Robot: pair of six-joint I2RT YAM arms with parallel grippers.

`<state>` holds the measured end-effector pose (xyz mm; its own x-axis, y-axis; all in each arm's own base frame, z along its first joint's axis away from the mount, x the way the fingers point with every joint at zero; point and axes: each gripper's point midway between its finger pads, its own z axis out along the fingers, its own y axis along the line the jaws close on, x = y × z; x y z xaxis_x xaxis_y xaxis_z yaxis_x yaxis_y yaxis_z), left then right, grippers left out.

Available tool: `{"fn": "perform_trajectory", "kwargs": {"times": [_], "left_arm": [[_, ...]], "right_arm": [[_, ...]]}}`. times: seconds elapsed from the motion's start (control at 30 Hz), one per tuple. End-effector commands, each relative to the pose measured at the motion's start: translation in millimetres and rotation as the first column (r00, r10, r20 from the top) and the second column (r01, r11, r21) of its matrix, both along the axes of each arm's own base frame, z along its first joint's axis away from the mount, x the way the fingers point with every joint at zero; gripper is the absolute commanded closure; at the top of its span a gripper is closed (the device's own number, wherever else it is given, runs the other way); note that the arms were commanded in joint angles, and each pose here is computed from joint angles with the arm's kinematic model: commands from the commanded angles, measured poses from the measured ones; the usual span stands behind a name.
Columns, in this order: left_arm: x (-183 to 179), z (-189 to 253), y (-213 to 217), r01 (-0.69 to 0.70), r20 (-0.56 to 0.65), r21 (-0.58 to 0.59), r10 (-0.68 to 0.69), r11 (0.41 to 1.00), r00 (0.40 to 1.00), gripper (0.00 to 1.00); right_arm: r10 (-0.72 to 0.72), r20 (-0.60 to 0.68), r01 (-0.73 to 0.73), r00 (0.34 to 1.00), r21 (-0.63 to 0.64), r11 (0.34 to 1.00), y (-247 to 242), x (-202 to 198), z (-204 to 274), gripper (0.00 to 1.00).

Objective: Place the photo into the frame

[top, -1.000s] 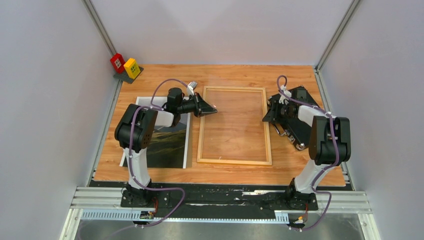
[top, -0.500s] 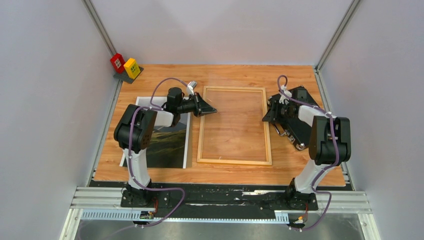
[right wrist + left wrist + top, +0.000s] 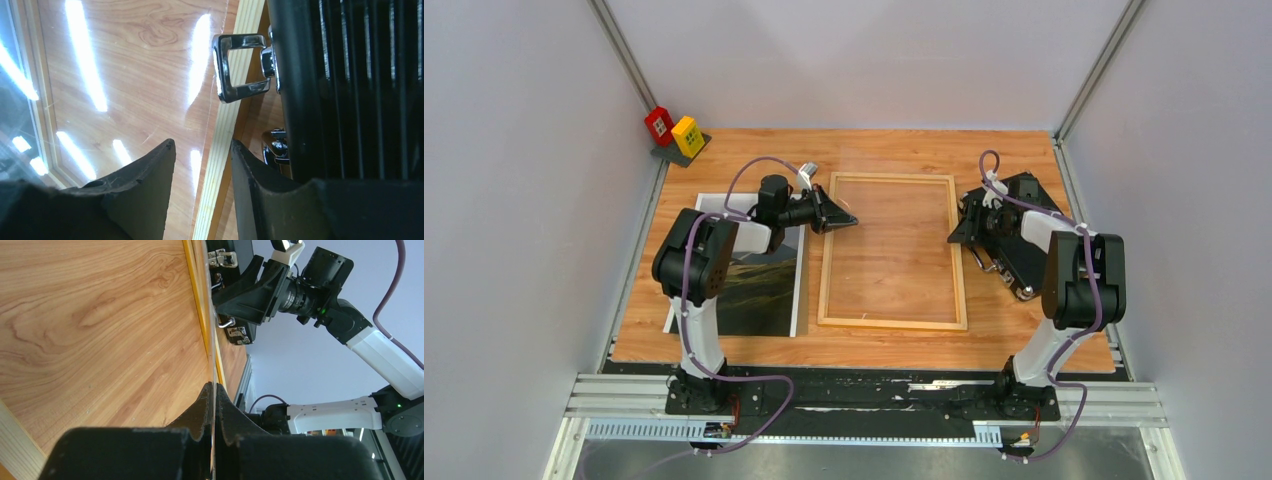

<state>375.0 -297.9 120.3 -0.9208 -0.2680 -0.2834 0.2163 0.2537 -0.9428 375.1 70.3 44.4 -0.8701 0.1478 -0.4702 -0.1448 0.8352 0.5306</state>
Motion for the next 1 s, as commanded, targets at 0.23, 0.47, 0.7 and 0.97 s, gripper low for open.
{"fn": "perform_trajectory", "kwargs": {"times": [0.23, 0.47, 0.7, 0.97], "left_arm": [[4.5, -7.6, -6.4, -0.01, 0.01, -0.004, 0.01, 1.0, 1.0, 1.0], [3.9, -16.8, -7.0, -0.021, -0.026, 0.001, 0.021, 1.0, 0.999, 1.0], [1.1, -16.5, -8.1, -0.023, -0.091, -0.028, 0.02, 0.999, 0.996, 1.0], [-3.0, -7.0, -9.0, -0.019, -0.118, -0.072, 0.011, 0.997, 0.993, 1.0]], "right_arm": [[-0.016, -0.007, 0.016, 1.0, 0.016, 1.0, -3.4, 7.1, -3.0, 0.54], [-0.015, -0.019, 0.015, 1.0, 0.021, 1.0, -2.4, 5.7, -6.8, 0.54], [-0.017, -0.026, 0.017, 1.0, 0.012, 1.0, -3.7, 4.7, -10.1, 0.54], [-0.02, -0.031, 0.02, 0.999, 0.004, 1.0, -5.0, 4.6, -13.1, 0.54]]}}
